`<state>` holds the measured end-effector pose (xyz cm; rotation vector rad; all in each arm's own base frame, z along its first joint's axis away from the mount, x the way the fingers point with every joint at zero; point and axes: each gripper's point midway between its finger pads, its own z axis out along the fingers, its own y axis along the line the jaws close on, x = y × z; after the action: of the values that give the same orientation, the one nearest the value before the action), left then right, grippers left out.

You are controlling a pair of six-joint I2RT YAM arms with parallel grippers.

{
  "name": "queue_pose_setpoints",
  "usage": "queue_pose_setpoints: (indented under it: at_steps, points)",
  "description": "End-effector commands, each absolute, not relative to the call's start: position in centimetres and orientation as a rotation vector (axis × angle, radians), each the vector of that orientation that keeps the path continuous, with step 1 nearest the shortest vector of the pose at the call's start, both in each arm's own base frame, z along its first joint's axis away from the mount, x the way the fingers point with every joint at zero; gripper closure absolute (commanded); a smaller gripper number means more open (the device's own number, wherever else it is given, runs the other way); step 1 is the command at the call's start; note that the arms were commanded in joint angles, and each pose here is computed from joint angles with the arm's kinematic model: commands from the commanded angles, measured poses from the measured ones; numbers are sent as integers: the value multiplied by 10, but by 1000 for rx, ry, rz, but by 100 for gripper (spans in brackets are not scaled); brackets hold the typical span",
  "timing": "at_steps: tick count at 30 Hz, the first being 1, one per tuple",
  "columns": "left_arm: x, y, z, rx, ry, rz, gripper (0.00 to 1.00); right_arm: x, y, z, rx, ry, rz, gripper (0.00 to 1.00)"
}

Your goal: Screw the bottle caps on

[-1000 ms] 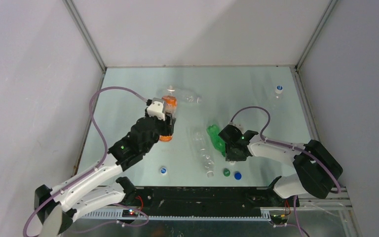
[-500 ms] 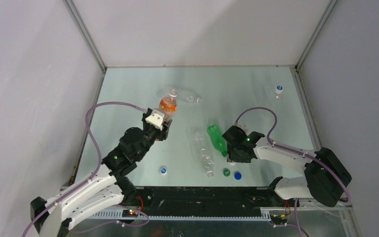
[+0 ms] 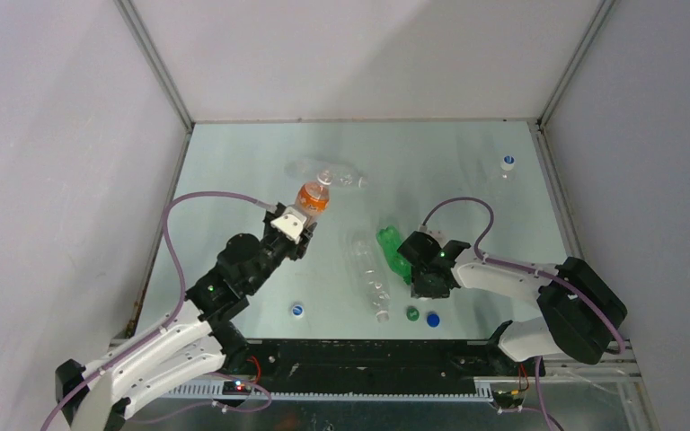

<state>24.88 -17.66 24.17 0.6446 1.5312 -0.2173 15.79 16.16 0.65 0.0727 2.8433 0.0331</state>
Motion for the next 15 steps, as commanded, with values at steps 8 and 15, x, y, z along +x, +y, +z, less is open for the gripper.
queue_pose_setpoints:
  at_steps: [8, 15]
  points:
    - [247, -188, 251, 728, 1432, -227, 60, 164, 162, -2, 97, 2825, 2, 64]
    - [239, -194, 241, 832, 1429, -245, 61, 166, 166, 11, 46, 2809, 58, 90]
